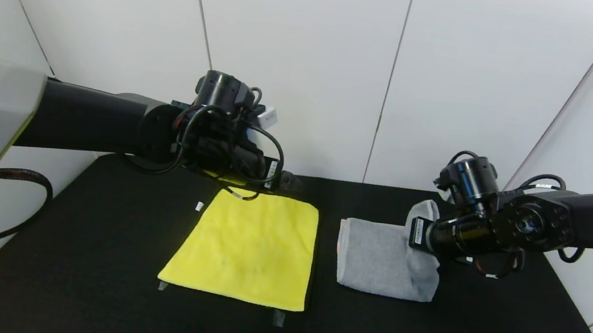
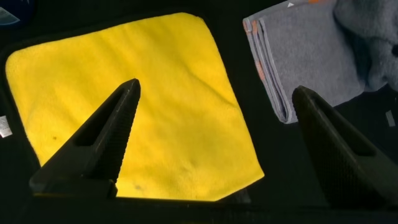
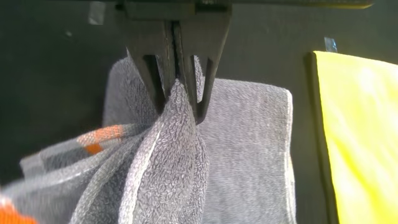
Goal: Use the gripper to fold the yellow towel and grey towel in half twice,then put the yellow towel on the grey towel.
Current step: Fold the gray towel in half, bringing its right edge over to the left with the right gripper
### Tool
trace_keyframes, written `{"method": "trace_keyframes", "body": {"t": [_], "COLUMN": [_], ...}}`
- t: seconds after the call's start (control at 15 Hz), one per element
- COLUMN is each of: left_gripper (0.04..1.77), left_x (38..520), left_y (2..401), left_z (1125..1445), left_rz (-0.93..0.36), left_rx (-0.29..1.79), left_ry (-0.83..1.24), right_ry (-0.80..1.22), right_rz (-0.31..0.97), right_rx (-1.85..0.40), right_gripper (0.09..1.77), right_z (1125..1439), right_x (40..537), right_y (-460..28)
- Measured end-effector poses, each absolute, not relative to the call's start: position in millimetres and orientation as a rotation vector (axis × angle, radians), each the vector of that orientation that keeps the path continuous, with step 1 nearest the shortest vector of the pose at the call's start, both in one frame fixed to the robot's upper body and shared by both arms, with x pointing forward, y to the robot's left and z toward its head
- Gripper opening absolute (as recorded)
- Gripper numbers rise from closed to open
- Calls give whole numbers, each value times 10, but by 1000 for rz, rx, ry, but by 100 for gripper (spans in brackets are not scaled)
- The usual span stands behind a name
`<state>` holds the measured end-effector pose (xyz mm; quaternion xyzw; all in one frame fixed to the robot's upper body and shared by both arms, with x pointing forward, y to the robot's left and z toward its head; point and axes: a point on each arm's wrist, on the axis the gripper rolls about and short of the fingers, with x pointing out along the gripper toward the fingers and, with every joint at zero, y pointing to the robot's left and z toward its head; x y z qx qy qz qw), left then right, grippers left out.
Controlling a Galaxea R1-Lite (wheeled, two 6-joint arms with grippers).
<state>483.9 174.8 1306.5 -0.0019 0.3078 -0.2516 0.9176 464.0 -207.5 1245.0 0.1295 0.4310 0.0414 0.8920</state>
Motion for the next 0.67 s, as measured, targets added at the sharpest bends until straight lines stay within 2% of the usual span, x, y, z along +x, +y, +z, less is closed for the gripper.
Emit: {"method": "trace_keyframes", "body": {"t": [0.67], "left_gripper": [172], "left_x": [4836], "left_y": [1778], "left_z": [13008], "left_rz": [-502], "left_rx": [0], "left_ry": [651], "right_ry": [958], "right_rz": [160], "right_rx": [202], "right_gripper": [12], "right_z": [12076], "right_x": [4752], "right_y": [-1569]}}
